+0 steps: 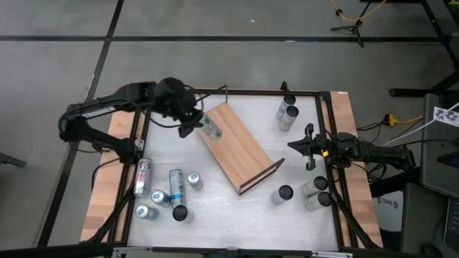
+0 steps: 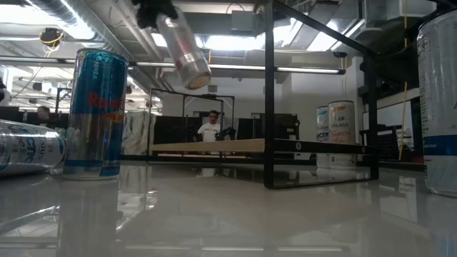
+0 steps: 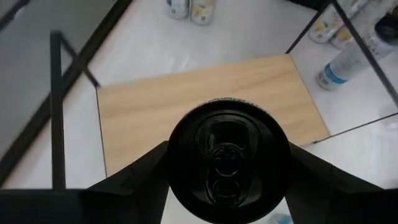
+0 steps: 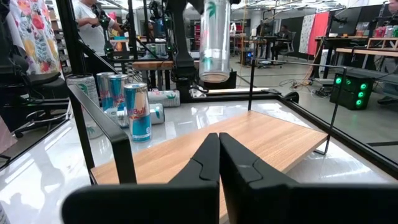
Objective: Place canned beverage on shelf
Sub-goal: Put the top white-pink soda can on the shelf
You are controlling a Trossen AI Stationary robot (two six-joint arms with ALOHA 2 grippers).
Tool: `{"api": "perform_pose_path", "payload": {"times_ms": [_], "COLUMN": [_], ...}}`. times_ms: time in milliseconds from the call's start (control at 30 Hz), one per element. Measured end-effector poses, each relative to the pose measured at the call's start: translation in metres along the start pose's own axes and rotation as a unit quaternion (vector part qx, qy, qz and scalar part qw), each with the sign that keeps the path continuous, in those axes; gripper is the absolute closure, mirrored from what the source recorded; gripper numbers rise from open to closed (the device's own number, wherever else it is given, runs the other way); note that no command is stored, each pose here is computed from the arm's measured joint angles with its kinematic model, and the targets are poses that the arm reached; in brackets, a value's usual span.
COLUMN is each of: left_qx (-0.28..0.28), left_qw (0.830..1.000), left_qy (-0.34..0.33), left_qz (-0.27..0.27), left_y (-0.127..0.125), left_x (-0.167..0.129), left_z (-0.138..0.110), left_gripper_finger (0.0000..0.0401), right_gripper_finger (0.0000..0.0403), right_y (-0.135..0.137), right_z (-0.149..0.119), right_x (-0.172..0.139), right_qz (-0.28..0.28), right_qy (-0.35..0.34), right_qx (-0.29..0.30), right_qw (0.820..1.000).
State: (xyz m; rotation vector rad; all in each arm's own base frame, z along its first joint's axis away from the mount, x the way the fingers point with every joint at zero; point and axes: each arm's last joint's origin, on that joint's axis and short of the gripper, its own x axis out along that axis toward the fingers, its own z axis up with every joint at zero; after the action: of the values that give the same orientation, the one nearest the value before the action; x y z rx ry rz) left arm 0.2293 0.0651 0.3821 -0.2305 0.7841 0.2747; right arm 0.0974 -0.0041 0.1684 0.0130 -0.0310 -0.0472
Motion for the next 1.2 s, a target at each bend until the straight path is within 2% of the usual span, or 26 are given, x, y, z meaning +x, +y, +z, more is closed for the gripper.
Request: {"api": "perform_pose_path", "payload": {"times_ms": [133,300,633,933,1200], "left_qx": [0.037,0.052,0.078,0.060,0.058], "left_qw": [0.999,0.994,0.980,0.977,0.976], "left_qy": [0.016,0.091,0.175,0.184,0.193], "left_qz": [0.008,0.030,0.062,0.091,0.085], "left_y": [0.003,0.015,0.044,0.070,0.080], "left_x": [0.013,0.033,0.069,0.069,0.076], "left_z": [0.022,0.032,0.031,0.030,0.029], "left_gripper_finger": [0.0164,0.0164,0.0164,0.0164,0.0164], "right_gripper_finger": [0.0402,0.0402,0.0402,0.0402,0.0402], "right_y": [0.000,0.000,0.000,0.000,0.000], "right_z": [0.000,0.000,0.000,0.000,0.000], "right_x": [0.000,0.000,0.000,0.000,0.000], "right_qz": [0.000,0.000,0.000,0.000,0.000], "right_qy": [0.000,0.000,0.000,0.000,0.000], "right_qx": [0.000,0.000,0.000,0.000,0.000], "right_qw": [1.000,1.000,1.000,1.000,1.000]}}
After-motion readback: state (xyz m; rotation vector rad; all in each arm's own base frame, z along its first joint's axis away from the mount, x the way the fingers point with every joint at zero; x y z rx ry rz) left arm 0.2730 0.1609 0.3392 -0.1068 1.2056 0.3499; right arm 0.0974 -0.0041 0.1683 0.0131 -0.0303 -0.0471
